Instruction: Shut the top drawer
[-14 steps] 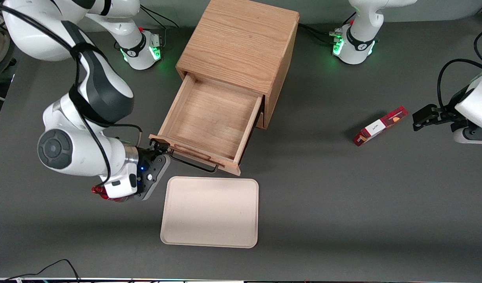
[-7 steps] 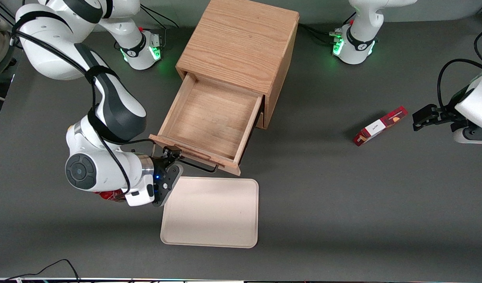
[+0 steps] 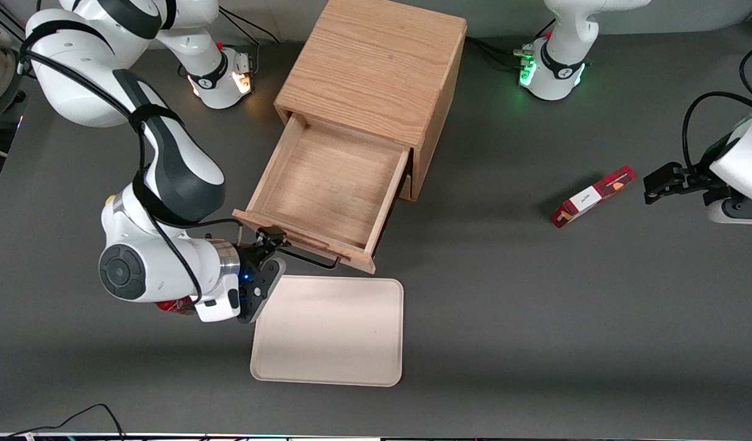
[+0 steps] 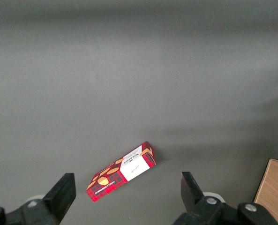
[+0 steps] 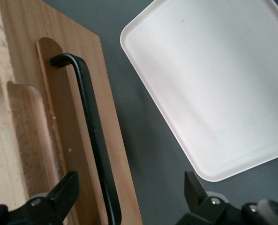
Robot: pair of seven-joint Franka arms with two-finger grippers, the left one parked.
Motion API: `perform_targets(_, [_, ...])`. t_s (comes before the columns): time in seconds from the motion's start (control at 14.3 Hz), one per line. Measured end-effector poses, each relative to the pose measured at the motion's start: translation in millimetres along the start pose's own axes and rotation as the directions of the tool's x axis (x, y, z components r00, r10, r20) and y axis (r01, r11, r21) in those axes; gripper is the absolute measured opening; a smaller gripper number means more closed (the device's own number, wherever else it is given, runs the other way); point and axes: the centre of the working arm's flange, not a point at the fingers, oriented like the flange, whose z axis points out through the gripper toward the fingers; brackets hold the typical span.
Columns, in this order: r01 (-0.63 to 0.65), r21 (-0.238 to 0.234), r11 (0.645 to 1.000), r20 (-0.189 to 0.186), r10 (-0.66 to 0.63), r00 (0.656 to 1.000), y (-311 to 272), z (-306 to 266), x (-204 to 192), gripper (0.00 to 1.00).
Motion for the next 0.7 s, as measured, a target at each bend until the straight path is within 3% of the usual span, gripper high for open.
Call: perform_targets(0.7, [-0.058, 0.02, 0.998, 0.001, 0.058, 0.998, -3.3, 10.8, 7.4, 1.0])
